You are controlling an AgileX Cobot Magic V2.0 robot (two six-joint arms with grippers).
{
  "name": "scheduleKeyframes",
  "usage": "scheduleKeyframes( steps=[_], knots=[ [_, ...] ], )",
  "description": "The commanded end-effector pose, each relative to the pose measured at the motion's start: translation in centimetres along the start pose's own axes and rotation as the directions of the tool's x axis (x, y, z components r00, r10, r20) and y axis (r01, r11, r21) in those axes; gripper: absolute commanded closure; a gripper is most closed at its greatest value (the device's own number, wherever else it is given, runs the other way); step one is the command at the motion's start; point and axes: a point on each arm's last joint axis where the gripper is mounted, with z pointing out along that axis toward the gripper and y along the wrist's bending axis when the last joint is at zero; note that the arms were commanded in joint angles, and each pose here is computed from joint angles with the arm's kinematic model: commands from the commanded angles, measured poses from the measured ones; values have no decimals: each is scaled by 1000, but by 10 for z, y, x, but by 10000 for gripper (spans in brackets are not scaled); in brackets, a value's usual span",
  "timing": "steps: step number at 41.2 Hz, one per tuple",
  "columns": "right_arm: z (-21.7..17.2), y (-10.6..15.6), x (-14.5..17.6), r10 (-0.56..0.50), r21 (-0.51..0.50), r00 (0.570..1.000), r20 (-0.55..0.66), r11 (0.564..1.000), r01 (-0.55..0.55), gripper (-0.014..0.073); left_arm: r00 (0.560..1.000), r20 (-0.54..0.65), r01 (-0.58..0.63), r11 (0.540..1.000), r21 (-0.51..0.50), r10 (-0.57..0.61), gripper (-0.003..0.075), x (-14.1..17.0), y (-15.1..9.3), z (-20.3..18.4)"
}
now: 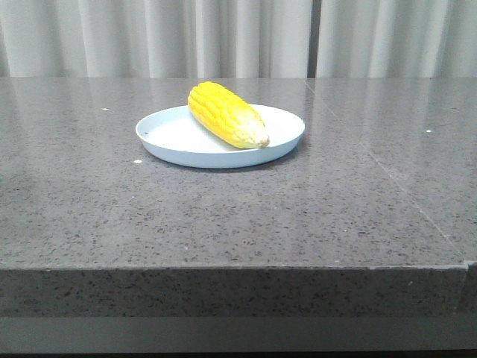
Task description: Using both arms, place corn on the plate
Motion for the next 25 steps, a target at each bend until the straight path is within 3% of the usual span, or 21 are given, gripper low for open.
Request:
scheduleKeyframes(
  steps=[1, 15, 25],
  knots=[
    [-5, -1, -11, -7, 11, 996, 84, 1000, 6, 665, 981, 192, 34, 998, -50, -24, 741, 2, 4, -14],
    [-5, -1, -11, -7, 11, 996, 84, 1000, 6, 665, 949, 314, 92, 984, -152, -40, 741, 81, 1, -21],
    [-5, -1, -11, -7, 11, 996, 84, 1000, 6, 665, 882, 471, 113, 974, -195, -8, 741, 126, -8, -28]
  ],
)
